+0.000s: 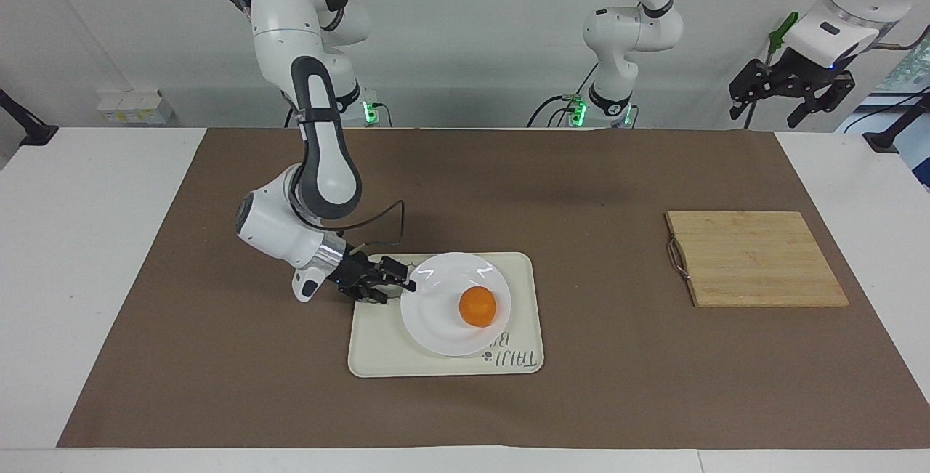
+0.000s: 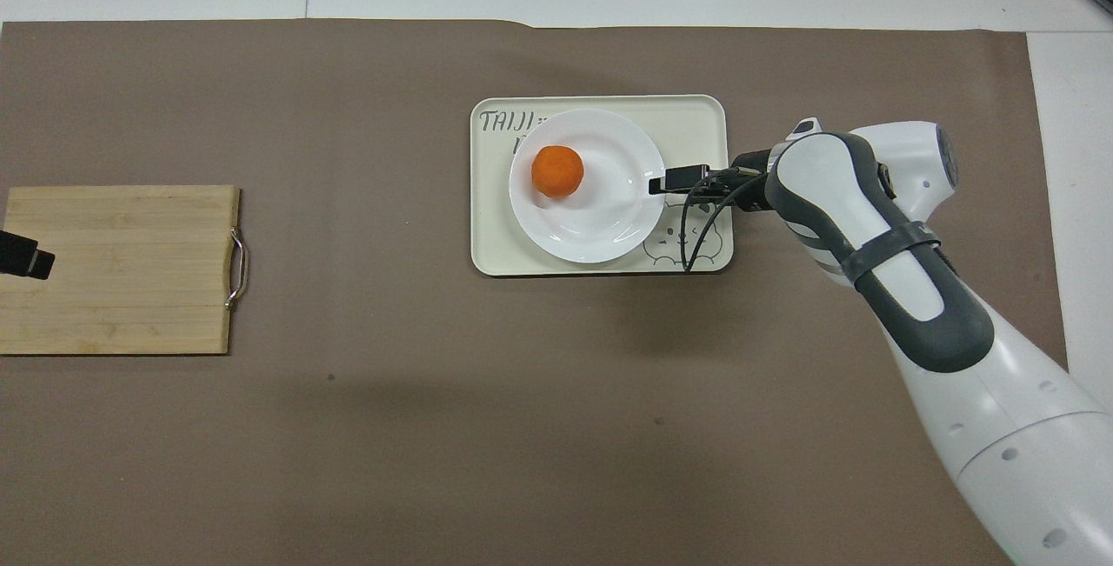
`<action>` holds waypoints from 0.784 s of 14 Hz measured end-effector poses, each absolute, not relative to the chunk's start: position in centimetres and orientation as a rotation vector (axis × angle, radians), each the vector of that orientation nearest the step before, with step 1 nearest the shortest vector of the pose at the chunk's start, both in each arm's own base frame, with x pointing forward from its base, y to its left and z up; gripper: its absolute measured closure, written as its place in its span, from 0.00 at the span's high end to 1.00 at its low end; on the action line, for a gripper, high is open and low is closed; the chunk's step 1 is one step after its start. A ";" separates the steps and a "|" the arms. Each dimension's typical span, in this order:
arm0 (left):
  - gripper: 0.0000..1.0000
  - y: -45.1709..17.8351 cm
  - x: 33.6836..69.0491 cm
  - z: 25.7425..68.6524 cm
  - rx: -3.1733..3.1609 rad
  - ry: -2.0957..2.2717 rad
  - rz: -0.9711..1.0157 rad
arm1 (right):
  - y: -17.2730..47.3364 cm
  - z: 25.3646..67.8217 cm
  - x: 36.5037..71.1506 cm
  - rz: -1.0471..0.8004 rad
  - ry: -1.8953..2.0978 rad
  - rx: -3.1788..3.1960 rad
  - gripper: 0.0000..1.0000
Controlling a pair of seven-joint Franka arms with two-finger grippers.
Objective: Place orange and plate with both arms
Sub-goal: 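Open the right gripper and lift it off the plate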
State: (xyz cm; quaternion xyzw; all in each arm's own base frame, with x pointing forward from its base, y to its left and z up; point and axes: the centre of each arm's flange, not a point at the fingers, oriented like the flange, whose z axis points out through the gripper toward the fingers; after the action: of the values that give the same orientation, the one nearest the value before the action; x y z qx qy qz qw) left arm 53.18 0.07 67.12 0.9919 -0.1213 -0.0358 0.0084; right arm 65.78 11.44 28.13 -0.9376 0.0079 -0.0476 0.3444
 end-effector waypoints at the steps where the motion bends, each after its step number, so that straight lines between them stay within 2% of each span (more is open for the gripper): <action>1: 1.00 0.0 53.2 67.1 3.099 -0.382 -0.112 | 11.2 28.5 65.9 -0.131 0.008 -2.447 1.00; 5: 1.00 0.0 53.2 67.1 3.105 -0.346 -0.107 | 10.5 30.3 66.0 -0.140 -0.062 -2.551 1.00; 11: 1.00 -0.3 53.1 66.9 3.112 -0.276 -0.119 | 11.1 36.5 66.5 -0.186 -0.038 -2.886 1.00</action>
State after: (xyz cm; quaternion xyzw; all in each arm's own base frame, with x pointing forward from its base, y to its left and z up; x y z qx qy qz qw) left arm 53.11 -0.31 66.87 0.9953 -0.0883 -0.0382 0.0075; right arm 66.52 11.11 36.50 -0.9901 -0.0130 -0.0638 0.1244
